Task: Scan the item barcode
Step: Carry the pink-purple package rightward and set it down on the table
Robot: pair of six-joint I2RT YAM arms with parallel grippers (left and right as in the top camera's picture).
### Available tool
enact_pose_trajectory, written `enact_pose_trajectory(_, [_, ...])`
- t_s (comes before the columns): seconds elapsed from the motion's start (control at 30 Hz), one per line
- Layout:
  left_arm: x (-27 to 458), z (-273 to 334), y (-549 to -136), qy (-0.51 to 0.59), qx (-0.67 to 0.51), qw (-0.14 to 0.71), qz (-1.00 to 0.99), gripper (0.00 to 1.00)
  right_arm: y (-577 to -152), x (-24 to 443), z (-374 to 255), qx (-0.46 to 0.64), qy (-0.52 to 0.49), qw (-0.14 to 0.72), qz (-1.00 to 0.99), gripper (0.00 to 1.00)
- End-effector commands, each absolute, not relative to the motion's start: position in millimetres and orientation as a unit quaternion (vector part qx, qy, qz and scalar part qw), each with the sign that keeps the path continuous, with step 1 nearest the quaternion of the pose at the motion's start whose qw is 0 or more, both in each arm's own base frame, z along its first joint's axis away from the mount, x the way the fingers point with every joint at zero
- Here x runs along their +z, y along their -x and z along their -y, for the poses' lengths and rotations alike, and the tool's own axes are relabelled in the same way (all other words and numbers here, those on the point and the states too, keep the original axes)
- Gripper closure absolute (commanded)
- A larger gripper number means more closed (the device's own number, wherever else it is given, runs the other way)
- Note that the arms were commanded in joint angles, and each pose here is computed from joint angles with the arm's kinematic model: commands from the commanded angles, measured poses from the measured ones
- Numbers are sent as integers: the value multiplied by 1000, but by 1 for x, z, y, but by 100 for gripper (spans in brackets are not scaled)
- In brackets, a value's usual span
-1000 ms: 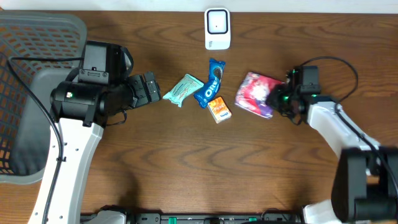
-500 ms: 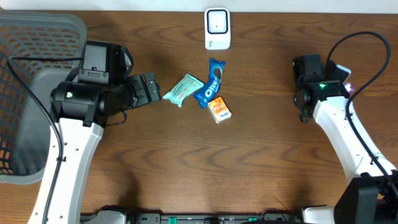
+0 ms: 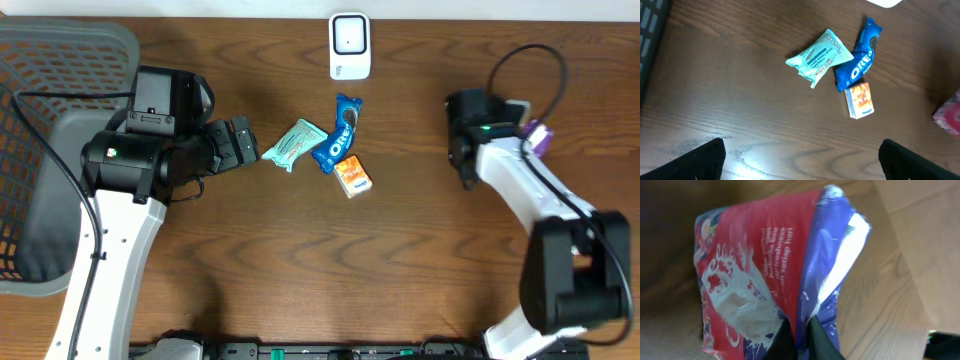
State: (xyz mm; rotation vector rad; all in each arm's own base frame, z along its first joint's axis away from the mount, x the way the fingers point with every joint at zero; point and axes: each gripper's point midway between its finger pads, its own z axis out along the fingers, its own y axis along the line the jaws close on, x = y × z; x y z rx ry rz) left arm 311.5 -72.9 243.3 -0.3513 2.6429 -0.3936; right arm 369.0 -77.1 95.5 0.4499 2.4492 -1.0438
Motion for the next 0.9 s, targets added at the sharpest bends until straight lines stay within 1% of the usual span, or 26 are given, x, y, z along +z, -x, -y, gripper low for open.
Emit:
enact_pose_trajectory(0.0, [245, 70, -312, 124, -137, 226, -957, 2, -378, 93, 56, -385, -111, 218, -890, 90])
enact_pose_trajectory(0.03, [245, 70, -312, 124, -137, 226, -957, 2, -379, 89, 45, -369, -101, 219, -897, 85])
enact_pose_trajectory(0.17, [245, 70, -312, 124, -137, 226, -957, 2, -389, 82, -5, -288, -67, 230, -927, 77])
enact_pose_trajectory(0.23, [245, 70, -312, 124, -137, 226, -957, 2, -397, 84, -33, -242, -51, 240, -939, 67])
enact_pose_trajectory(0.27, [245, 70, -312, 124, -137, 226, -957, 2, -402, 88, -47, -218, -44, 247, -943, 62])
enact_pose_trajectory(0.33, [245, 70, -312, 124, -137, 226, -957, 2, -411, 100, -67, -184, -37, 259, -947, 47])
enact_pose_trajectory(0.43, [245, 70, -312, 124, -137, 226, -957, 2, -424, 128, -85, -146, -35, 273, -950, 39])
enact_pose_trajectory(0.5, [245, 70, -312, 124, -137, 226, -957, 2, -431, 149, -87, -129, -40, 277, -951, 32])
enact_pose_trajectory(0.53, [245, 70, -312, 124, -137, 226, -957, 2, -433, 159, -86, -122, -44, 278, -952, 24])
enact_pose_trajectory(0.57, [245, 70, -312, 124, -137, 226, -957, 2, -435, 167, -82, -116, -49, 276, -953, 10])
enact_pose_trajectory(0.6, [245, 70, -312, 124, -137, 226, -957, 2, -436, 175, -78, -111, -55, 273, -954, 1])
enact_pose_trajectory(0.73, [245, 70, -312, 124, -137, 226, -957, 2, -432, 187, -48, -112, -85, 252, -957, 1])
enact_pose_trajectory(0.87, [245, 70, -312, 124, -137, 226, -957, 2, -424, 180, -3, -129, -125, 219, -959, 1])
